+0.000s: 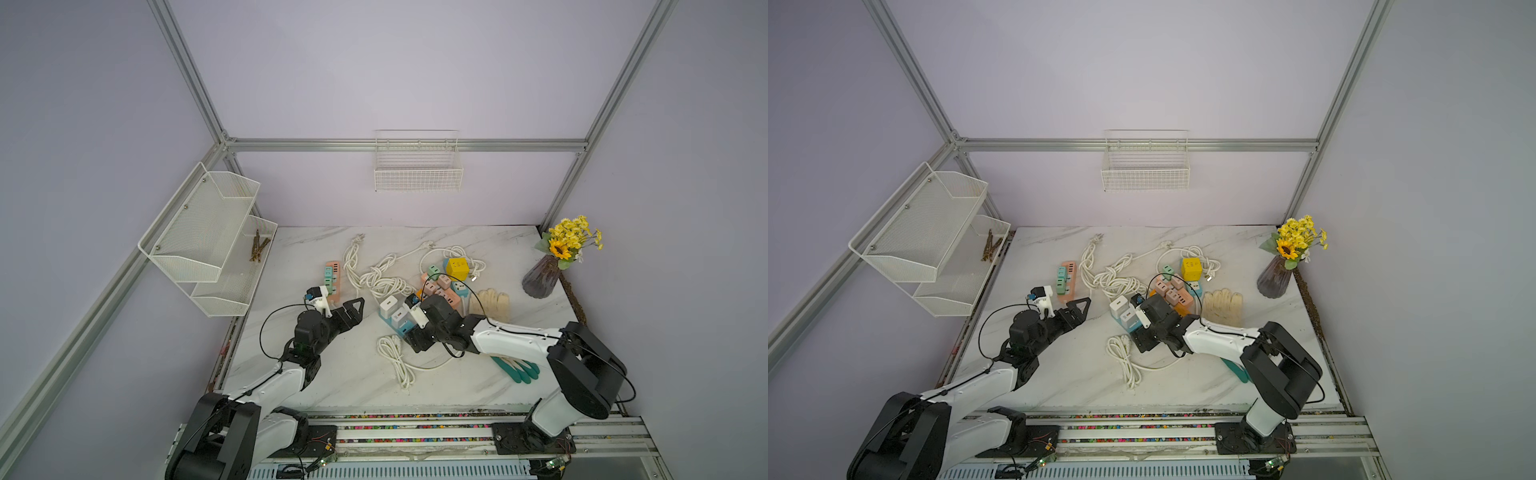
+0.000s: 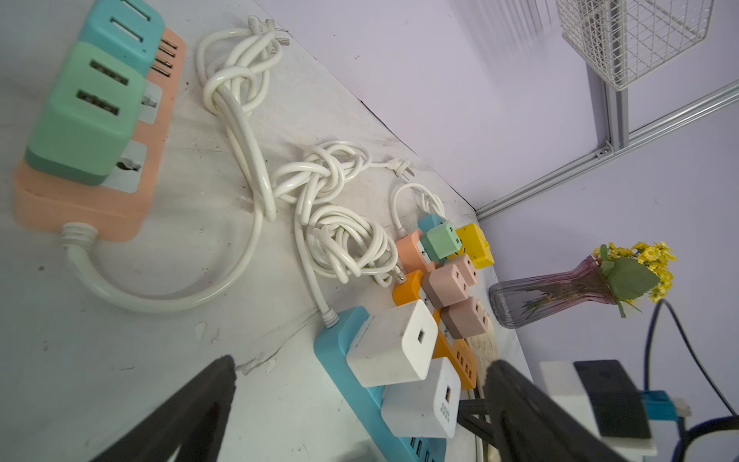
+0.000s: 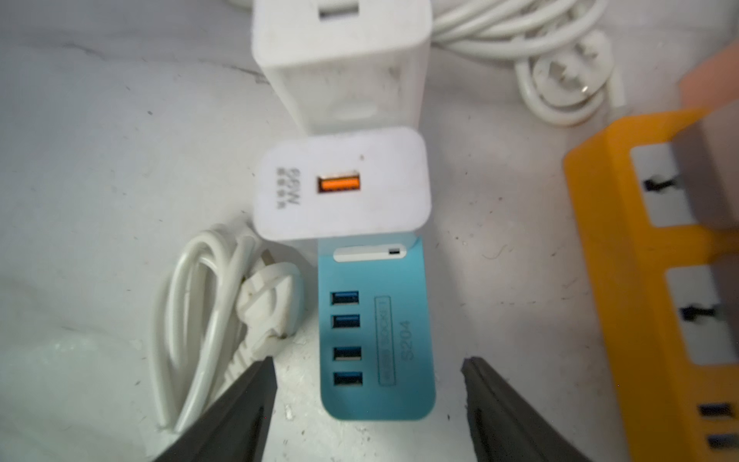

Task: Pull the plug off the socket
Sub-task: Move the socket to the center of the board, then remove the plug from the socket.

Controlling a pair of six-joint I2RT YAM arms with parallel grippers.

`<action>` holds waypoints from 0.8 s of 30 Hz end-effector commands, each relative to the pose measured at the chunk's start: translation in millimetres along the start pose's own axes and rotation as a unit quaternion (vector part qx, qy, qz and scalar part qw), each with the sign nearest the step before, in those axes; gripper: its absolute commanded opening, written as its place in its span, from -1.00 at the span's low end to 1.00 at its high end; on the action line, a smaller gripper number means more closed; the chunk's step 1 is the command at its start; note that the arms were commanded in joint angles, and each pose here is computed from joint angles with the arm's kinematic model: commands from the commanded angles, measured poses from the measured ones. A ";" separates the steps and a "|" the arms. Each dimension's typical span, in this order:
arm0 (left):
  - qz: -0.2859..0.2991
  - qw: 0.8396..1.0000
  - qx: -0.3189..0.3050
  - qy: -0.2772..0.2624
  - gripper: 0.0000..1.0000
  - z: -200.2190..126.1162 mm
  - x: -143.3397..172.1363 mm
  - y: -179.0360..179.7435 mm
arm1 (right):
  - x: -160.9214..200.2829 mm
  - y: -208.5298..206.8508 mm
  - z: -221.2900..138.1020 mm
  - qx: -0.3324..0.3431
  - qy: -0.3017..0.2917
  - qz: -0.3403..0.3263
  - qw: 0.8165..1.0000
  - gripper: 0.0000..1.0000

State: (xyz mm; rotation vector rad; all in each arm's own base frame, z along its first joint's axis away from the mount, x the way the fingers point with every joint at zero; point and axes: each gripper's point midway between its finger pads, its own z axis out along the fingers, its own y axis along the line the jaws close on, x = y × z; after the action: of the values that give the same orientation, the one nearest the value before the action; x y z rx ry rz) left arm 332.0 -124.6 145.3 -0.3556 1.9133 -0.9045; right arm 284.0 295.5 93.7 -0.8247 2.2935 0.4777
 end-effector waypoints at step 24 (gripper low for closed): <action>-0.033 0.999 0.029 0.027 0.99 19.8 16.0 -7.3 | -53.7 0.9 38.3 0.021 0.015 -0.026 0.999 0.61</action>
State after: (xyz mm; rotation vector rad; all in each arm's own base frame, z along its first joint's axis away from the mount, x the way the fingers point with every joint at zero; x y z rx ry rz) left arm 336.0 -141.3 127.0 -0.3751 1.9602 -0.9801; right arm 327.8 335.6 95.7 -0.8896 2.3167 0.4086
